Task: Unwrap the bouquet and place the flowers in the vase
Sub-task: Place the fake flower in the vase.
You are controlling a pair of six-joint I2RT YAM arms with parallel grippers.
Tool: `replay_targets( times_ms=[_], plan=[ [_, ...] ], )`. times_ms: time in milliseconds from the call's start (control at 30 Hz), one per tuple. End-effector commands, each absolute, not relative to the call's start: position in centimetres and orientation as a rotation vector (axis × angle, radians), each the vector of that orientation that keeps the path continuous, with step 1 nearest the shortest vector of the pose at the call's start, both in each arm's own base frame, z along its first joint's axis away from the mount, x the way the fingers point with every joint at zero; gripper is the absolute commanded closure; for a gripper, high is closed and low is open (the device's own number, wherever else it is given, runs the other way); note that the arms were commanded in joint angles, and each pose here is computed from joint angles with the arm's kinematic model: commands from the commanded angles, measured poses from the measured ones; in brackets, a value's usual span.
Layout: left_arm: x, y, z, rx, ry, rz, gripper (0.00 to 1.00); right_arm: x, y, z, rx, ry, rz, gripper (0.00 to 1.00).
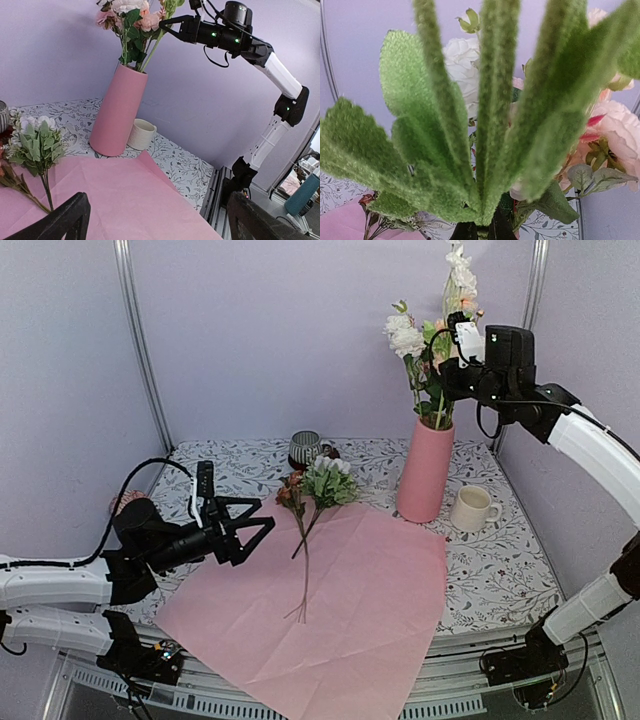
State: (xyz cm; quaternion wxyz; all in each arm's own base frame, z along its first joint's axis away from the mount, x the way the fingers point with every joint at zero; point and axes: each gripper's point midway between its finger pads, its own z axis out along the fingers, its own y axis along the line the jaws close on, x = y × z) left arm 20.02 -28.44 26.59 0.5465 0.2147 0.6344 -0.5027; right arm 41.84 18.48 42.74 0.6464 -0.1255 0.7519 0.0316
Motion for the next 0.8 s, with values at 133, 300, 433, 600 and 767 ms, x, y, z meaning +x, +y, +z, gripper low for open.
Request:
replay_targets(
  times_ms=[133, 300, 433, 600, 767],
  plan=[
    [20.0, -29.1, 26.7, 0.518, 1.512, -1.202, 0.02, 44.7, 17.6, 38.1, -0.247, 1.818, 0.093, 0.94],
    [20.1, -29.3, 26.3, 0.517, 1.522, -1.206, 0.02, 45.7, 17.3, 35.5, -0.23, 1.88, 0.075, 0.91],
    [20.2, -29.4, 26.0, 0.512, 1.532, -1.215, 0.02, 46.0, 17.1, 33.9, -0.224, 1.913, 0.052, 0.88],
    [20.2, -29.6, 25.9, 0.514, 1.537, -1.224, 0.03, 46.3, 16.9, 32.4, -0.226, 1.944, 0.03, 0.84],
    [20.1, -29.6, 25.9, 0.515, 1.537, -1.231, 0.03, 46.6, 17.1, 30.1, -0.206, 1.994, 0.047, 0.84]
  ],
)
